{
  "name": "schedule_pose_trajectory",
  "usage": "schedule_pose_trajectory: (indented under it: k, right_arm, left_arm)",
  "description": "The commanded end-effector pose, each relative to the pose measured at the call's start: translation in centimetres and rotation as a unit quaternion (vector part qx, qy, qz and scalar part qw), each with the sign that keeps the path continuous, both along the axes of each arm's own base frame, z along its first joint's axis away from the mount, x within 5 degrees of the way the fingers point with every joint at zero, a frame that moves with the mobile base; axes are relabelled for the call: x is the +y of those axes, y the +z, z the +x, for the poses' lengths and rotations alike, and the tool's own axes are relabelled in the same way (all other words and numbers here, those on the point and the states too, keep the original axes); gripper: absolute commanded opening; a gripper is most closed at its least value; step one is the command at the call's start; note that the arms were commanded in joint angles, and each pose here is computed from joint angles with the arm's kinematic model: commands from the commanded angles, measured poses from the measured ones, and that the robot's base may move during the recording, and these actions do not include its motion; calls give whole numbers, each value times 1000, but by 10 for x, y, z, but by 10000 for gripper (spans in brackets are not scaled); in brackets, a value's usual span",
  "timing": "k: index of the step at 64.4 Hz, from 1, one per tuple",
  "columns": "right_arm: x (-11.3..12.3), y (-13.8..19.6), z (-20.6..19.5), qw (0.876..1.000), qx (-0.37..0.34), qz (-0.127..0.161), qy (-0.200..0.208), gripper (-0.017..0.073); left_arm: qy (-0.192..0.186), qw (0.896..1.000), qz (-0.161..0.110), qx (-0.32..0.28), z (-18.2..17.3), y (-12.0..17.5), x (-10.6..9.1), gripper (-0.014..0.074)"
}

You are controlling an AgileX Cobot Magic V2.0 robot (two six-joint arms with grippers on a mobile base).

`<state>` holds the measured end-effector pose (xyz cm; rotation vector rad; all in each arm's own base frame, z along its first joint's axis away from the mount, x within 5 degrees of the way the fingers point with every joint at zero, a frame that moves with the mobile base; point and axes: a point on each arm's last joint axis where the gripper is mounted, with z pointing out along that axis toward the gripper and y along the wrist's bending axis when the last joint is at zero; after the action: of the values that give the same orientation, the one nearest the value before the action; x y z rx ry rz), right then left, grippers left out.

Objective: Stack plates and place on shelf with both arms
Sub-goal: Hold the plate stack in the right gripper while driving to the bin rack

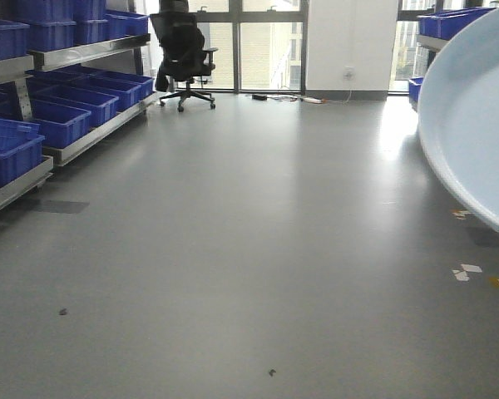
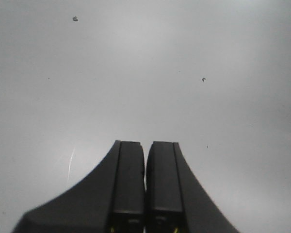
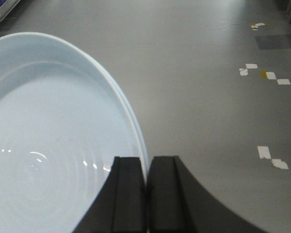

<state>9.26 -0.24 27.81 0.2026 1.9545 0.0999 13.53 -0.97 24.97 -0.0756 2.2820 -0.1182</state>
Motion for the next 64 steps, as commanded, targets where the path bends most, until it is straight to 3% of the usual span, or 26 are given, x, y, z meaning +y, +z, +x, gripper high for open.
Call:
schedule_pose_trajectory:
  k: [1, 64]
  right_arm:
    - [0, 18, 3, 998, -65, -2, -1, 28]
    - [0, 18, 3, 998, -64, -2, -1, 28]
  left_arm:
    - [3, 999, -6, -46, 6, 14, 0, 85]
    - [3, 999, -6, -46, 6, 14, 0, 85]
